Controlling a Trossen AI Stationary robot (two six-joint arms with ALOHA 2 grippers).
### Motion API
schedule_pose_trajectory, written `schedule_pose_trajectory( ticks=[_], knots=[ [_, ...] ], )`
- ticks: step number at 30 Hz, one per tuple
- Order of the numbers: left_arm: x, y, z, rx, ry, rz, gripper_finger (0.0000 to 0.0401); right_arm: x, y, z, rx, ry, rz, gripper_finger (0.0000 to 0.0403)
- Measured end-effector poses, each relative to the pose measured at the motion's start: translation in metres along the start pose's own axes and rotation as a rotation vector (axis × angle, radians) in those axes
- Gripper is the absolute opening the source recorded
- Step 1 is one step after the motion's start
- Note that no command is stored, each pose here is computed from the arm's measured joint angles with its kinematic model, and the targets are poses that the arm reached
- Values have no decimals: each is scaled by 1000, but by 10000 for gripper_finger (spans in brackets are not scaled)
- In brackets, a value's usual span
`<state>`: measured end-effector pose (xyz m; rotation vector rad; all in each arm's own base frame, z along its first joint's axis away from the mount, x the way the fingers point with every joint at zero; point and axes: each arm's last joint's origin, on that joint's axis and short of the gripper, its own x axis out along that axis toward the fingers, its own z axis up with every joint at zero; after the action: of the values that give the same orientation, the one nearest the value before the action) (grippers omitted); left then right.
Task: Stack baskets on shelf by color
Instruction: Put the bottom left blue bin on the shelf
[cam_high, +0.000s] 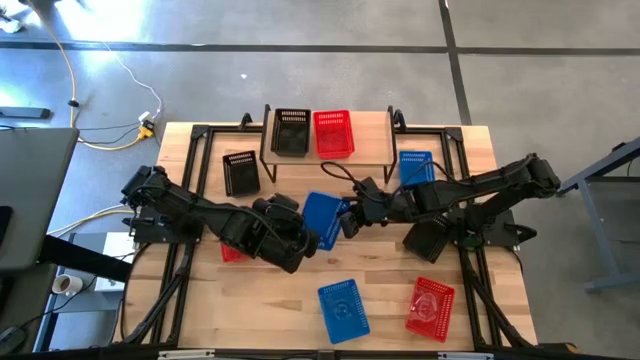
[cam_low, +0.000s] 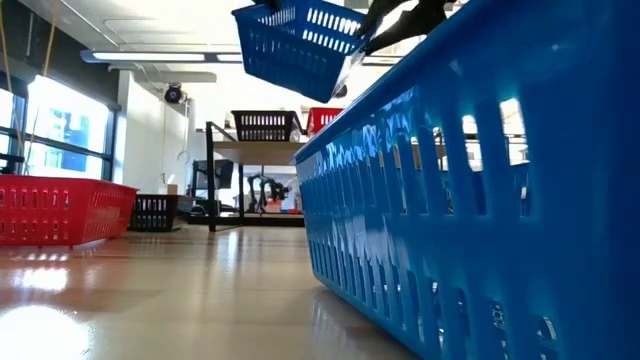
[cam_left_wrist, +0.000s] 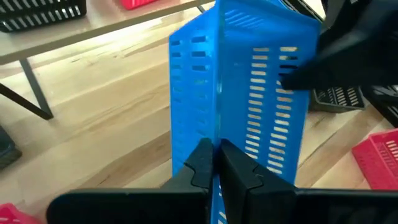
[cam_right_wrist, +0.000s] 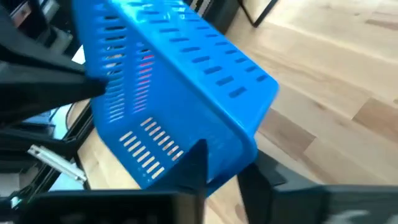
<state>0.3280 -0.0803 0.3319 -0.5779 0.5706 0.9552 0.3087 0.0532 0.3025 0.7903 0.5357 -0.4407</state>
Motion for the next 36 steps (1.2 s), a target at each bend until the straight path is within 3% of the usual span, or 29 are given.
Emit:
schedule_pose_trajectory(
  ticks=[2, 4, 10, 22, 28, 36],
  knots=[
    [1, 0, 1, 12, -2, 2, 0, 1, -2, 3, -17, -12, -10, 19],
    [2, 1, 2, 21, 1, 5, 1, 2, -3, 5, -27, -23, -19, 9],
    [8, 2, 7, 13, 32, 12, 24, 4, -8, 13, -37, -32, -30, 5],
    [13, 5, 12, 52, 113, 0, 119, 6, -13, 18, -71, -30, -45, 1],
    [6, 9, 16, 136, 150, -35, 162, 8, -21, 23, -74, -26, -90, 1],
    [-15, 21, 31, 228, 160, -115, 176, 4, -27, 31, -53, -25, -136, 0]
  ],
)
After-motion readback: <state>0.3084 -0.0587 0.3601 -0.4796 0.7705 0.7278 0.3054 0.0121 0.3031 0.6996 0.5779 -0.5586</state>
